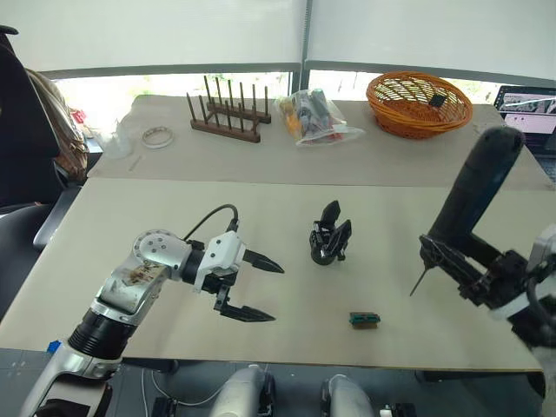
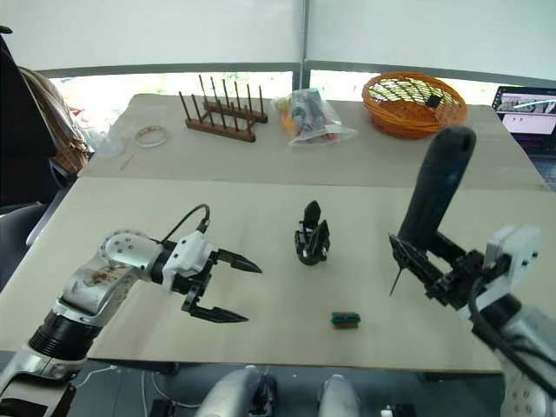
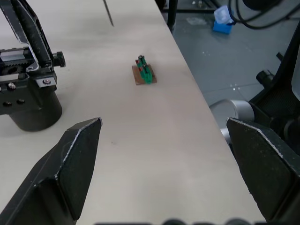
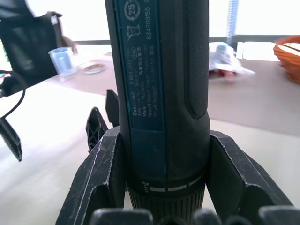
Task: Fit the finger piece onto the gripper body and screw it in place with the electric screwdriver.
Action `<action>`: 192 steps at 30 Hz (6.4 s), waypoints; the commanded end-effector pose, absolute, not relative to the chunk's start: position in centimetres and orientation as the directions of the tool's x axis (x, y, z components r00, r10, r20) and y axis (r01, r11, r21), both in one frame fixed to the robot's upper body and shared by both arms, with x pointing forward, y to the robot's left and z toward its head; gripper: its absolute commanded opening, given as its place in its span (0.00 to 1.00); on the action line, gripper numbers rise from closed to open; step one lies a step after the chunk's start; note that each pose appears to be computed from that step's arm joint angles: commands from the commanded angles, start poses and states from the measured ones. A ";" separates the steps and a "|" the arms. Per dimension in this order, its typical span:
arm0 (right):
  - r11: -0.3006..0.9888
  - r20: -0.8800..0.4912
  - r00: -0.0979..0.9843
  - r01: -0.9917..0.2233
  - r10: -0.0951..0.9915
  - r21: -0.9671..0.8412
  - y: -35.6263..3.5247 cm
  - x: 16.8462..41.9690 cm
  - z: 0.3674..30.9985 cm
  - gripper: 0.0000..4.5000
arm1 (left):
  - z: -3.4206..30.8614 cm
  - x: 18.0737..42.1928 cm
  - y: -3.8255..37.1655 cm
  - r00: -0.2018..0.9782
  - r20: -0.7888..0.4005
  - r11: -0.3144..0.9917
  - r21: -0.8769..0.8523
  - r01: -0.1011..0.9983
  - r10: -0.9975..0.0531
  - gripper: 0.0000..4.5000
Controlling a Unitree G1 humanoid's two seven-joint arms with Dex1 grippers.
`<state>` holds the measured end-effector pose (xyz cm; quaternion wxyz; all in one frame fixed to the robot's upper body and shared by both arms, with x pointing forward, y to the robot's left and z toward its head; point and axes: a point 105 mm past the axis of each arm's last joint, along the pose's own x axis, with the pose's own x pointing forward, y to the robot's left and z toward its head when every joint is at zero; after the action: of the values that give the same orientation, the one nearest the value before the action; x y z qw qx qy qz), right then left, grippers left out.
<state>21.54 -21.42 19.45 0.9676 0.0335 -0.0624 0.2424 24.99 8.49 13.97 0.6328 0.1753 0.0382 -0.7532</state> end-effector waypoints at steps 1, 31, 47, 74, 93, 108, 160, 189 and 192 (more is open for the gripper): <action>0.896 0.255 0.867 -0.443 0.429 0.000 -20.0 20.6 21.4 0.44 | 13.7 24.9 7.6 -0.155 -0.290 -0.220 0.208 0.953 -0.944 1.00; 0.836 0.240 0.811 -0.549 0.534 -0.006 -15.8 19.0 20.6 0.44 | 11.6 25.9 4.7 -0.274 -0.347 -0.357 0.203 0.912 -0.897 1.00; 0.837 0.216 0.811 -0.543 0.544 -0.072 -15.5 19.0 19.9 0.44 | 11.4 26.2 4.6 -0.266 -0.342 -0.352 0.219 0.910 -0.901 1.00; 0.857 0.265 0.822 -0.513 0.505 -0.041 -16.6 18.2 19.5 0.44 | 10.9 26.4 4.8 -0.273 -0.345 -0.363 0.230 0.903 -0.898 1.00; 0.846 0.258 0.812 -0.530 0.524 -0.051 -15.5 19.2 20.5 0.44 | 11.0 26.4 4.7 -0.274 -0.345 -0.365 0.233 0.901 -0.898 1.00; 0.849 0.226 0.823 -0.527 0.521 -0.039 -15.5 19.3 20.5 0.44 | 11.2 26.4 4.5 -0.274 -0.344 -0.367 0.240 0.899 -0.898 1.00; 0.849 0.204 0.827 -0.525 0.524 -0.052 -15.9 19.3 19.8 0.44 | 10.7 26.8 3.0 -0.295 -0.330 -0.373 0.204 0.905 -0.897 1.00; 0.857 0.206 0.834 -0.513 0.512 -0.050 -16.0 19.3 19.6 0.44 | 9.8 26.9 3.1 -0.291 -0.336 -0.375 0.220 0.901 -0.896 1.00; 0.858 0.207 0.835 -0.511 0.510 -0.049 -16.1 19.3 19.5 0.44 | 9.8 27.0 3.1 -0.290 -0.337 -0.375 0.222 0.900 -0.896 1.00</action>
<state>19.68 -16.22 17.93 0.9623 0.0170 -0.0660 0.2634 26.99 3.32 9.38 0.5626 0.2011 0.0210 -0.8016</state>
